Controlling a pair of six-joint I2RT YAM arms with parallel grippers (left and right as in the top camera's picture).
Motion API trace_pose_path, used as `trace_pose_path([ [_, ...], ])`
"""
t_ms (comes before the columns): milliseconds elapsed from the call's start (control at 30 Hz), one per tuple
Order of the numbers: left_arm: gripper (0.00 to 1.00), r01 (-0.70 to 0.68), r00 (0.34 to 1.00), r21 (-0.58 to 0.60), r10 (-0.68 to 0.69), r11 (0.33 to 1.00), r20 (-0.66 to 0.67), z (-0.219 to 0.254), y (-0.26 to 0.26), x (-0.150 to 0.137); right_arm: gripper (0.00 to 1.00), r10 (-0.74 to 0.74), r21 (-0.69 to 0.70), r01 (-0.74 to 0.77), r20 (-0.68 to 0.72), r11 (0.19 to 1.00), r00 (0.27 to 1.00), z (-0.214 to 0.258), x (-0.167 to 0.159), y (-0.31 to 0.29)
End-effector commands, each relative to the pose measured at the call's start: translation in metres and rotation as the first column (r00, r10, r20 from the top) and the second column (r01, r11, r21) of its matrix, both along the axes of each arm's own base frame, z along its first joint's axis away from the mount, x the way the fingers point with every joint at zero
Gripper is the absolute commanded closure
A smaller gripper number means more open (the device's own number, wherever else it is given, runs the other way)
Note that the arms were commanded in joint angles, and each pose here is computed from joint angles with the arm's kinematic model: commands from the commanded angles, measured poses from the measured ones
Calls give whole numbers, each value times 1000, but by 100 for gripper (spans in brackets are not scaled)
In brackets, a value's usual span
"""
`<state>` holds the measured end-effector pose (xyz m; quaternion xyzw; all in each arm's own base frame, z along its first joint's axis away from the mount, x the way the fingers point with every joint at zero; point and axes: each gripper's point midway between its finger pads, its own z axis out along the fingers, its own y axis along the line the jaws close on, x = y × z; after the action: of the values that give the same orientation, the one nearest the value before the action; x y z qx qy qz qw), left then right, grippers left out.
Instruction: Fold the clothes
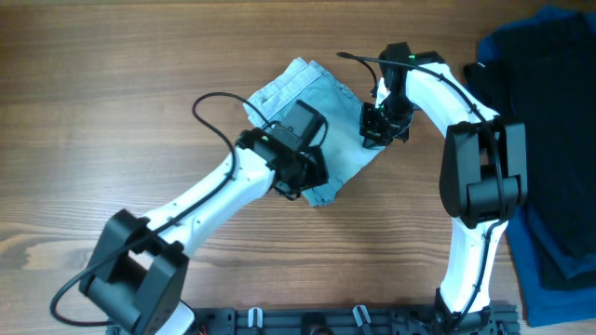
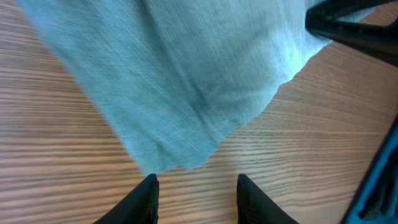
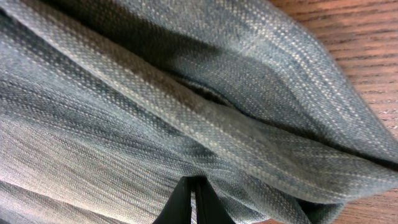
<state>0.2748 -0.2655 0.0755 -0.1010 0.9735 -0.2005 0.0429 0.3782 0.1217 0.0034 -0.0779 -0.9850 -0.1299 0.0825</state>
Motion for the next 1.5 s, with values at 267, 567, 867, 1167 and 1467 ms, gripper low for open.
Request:
trace_pose_path([
  [267,62,-100,994,137,106,985,-35,-52,-9,-10,96,19,-9,-19,-5,1000,1000,-6,-2,0],
  [567,62,-126,991,167,130,978,-13,-58,-8,-8,96,19,-9,-19,0,1000,1000,-6,-1,0],
  [867,96,-83,994,229,96,970,-46,-74,0,-16,96,19,-7,-19,11,1000,1000,-7,1,0],
  [1167,82,-37,996,404,65,914,-56,-67,68,-8,96,20,-7,-20,12,1000,1000,-7,1,0],
  [1467,79,29,1000,388,-29,921,-5,-66,64,6,96,268,58,-274,95,960,959,3,1,7],
])
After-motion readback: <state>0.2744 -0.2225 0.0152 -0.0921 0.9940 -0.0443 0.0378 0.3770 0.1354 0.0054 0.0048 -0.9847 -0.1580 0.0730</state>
